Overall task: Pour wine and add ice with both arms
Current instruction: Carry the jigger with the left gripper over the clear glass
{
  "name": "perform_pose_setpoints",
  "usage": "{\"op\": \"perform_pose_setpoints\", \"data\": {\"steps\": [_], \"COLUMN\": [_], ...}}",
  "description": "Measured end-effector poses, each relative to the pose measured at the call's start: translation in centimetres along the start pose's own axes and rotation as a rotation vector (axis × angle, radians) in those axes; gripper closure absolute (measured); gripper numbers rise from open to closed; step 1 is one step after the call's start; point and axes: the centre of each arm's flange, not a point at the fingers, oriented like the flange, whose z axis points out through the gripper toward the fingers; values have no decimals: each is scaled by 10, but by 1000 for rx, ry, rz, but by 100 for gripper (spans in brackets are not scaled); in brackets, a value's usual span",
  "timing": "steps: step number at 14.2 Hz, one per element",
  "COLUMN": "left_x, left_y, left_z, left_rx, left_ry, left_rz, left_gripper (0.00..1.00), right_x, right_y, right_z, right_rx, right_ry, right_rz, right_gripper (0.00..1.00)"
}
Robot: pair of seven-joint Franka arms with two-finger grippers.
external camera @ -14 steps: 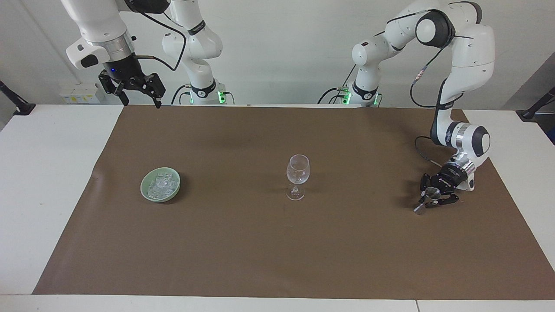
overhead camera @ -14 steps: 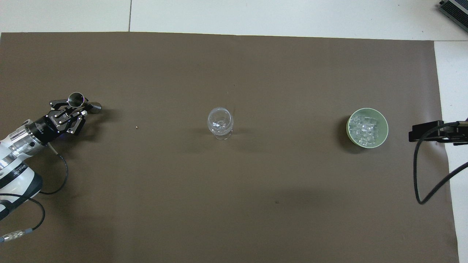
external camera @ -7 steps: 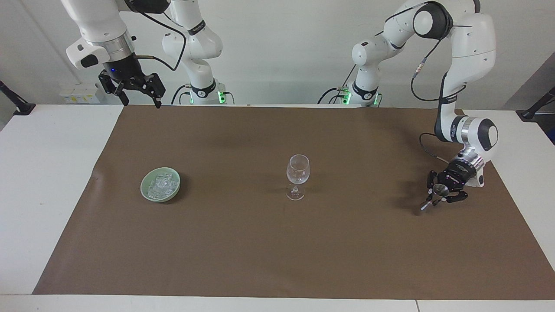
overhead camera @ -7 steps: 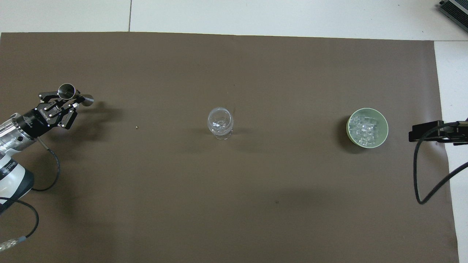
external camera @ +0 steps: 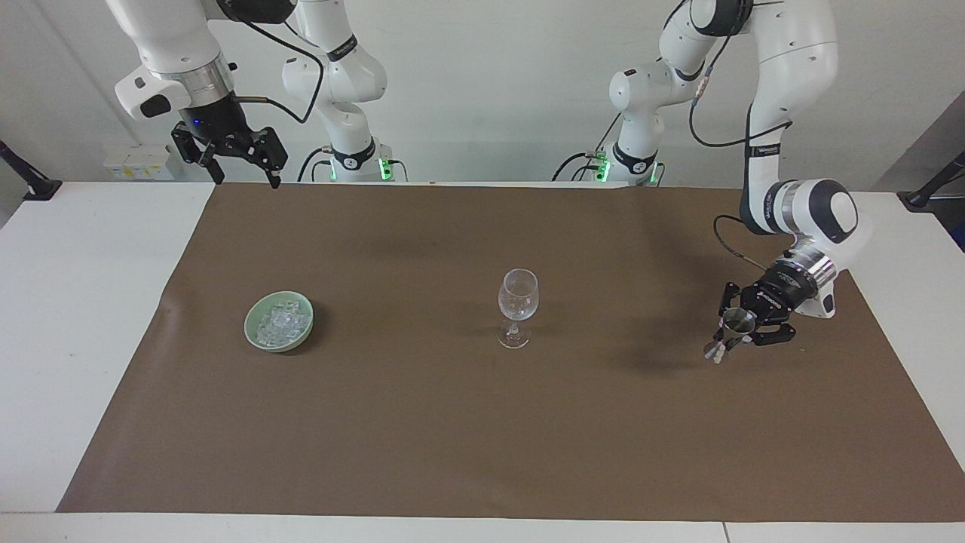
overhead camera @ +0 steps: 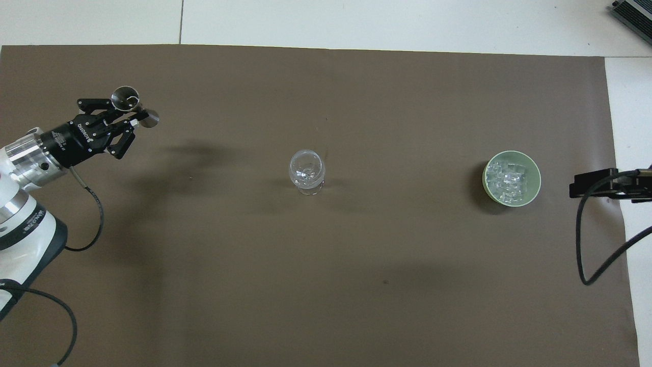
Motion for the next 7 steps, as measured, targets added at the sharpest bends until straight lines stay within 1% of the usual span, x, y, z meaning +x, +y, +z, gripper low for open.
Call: {"op": "perform_pose_setpoints", "data": {"steps": [3,7], "left_x": [-54,-89], "left_y": [-40,-86], "left_z": [52,90], "left_rx": [9,4], "left_ry": [60,120], "left_rz": [14,59], "left_gripper": [78,78], "right_x": [0,0], "right_y": [0,0], "right_z": [0,0], "right_rx": [0,0], "right_ry": [0,0], "right_rz": [0,0], "right_gripper": [0,0]}}
